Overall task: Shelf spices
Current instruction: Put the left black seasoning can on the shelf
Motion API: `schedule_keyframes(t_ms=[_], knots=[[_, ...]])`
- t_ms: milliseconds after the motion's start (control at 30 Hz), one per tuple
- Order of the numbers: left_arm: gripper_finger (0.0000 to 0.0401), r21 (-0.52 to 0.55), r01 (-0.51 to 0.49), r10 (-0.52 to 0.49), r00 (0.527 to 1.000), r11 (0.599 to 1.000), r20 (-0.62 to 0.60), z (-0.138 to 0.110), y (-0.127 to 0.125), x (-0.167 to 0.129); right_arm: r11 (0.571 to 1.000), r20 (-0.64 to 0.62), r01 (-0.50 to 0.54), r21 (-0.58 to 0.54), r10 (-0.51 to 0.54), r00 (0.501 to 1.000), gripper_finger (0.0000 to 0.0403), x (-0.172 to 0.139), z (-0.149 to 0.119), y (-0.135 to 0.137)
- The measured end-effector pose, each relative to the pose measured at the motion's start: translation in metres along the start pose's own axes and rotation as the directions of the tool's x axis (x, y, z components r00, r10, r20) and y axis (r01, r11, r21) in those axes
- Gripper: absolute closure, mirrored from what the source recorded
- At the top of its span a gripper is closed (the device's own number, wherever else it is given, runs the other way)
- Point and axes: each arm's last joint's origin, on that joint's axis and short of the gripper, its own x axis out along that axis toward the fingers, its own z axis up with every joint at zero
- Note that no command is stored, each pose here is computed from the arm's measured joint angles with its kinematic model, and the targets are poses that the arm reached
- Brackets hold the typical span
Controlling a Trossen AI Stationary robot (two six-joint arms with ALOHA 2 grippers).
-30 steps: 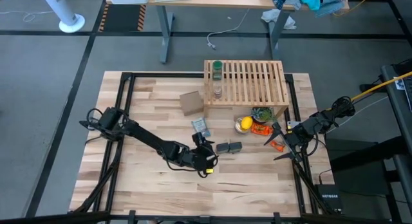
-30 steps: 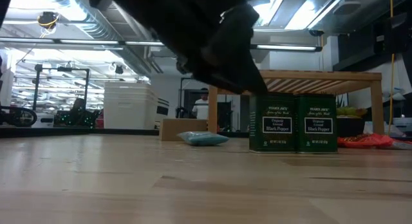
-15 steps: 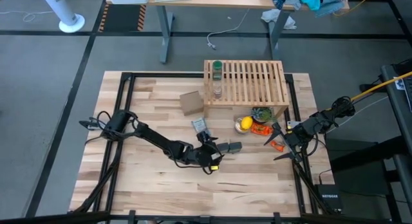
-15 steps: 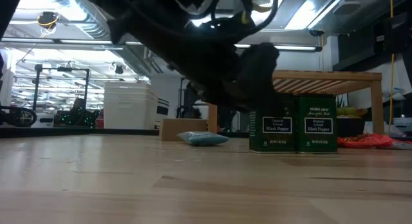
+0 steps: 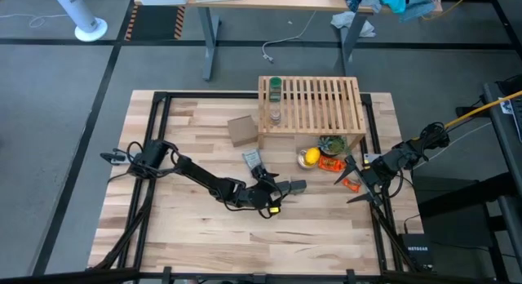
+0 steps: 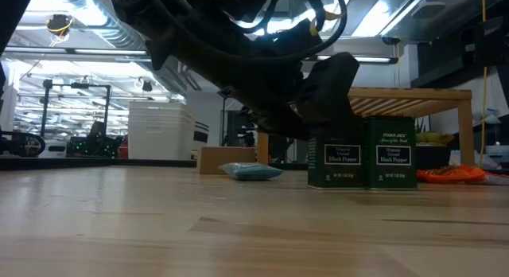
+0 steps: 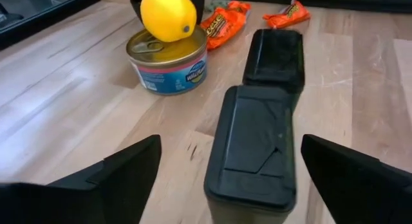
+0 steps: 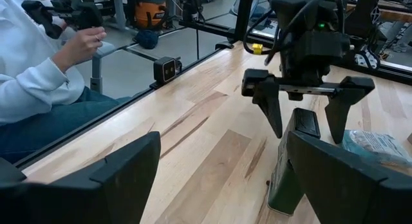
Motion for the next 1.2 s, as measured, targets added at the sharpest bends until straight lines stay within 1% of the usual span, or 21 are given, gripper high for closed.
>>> schedule_keyframes(t_ms=[100, 200, 300, 433, 533, 567, 833, 967, 1067, 1200], knots=[[0.0067, -0.006, 0.001, -0.001, 1.000, 1.000, 0.004, 0.001, 0.000, 0.000, 1.000, 0.000, 0.000, 0.000, 0.000, 1.000, 0.0059, 0.000, 0.000, 0.000], [0.0106, 0.004, 0.001, -0.001, 1.000, 1.000, 0.005, 0.001, 0.000, 0.000, 1.000, 0.000, 0.000, 0.000, 0.000, 1.000, 0.0059, 0.000, 0.000, 0.000], [0.0152, 0.018, -0.002, 0.002, 1.000, 1.000, 0.007, 0.001, 0.001, 0.001, 1.000, -0.001, 0.000, 0.000, 0.000, 1.000, 0.0059, 0.000, 0.000, 0.000], [0.0222, 0.032, -0.003, 0.002, 1.000, 0.999, 0.028, 0.004, 0.003, 0.003, 1.000, -0.001, 0.000, 0.000, 0.000, 1.000, 0.0059, 0.000, 0.000, 0.000], [0.0275, 0.073, -0.003, -0.002, 0.998, 0.997, 0.061, 0.008, 0.002, 0.003, 1.000, -0.001, 0.000, 0.000, 0.000, 1.000, 0.0059, 0.000, 0.000, 0.000], [0.0286, 0.087, -0.002, -0.004, 0.997, 0.996, 0.071, 0.010, 0.002, 0.003, 1.000, -0.001, 0.000, 0.000, 0.000, 1.000, 0.0059, 0.000, 0.000, 0.000], [0.0286, 0.170, -0.011, -0.012, 0.991, 0.985, 0.135, 0.035, -0.002, -0.002, 1.000, -0.001, 0.001, 0.000, -0.001, 1.000, 0.0059, 0.000, 0.000, 0.000], [0.0286, 0.227, -0.074, 0.033, 0.983, 0.971, 0.180, 0.053, -0.004, 0.000, 1.000, -0.001, 0.000, 0.000, 0.000, 1.000, 0.0059, 0.000, 0.000, 0.000], [0.0286, 0.286, -0.117, 0.053, 0.974, 0.951, 0.221, 0.073, -0.003, 0.003, 1.000, -0.001, 0.000, 0.000, 0.000, 1.000, 0.0059, 0.000, 0.000, 0.000], [0.0286, 0.337, -0.173, 0.083, 0.960, 0.925, 0.266, 0.100, 0.004, 0.009, 1.000, -0.001, 0.000, 0.000, 0.000, 1.000, 0.0059, 0.000, 0.000, 0.000]])
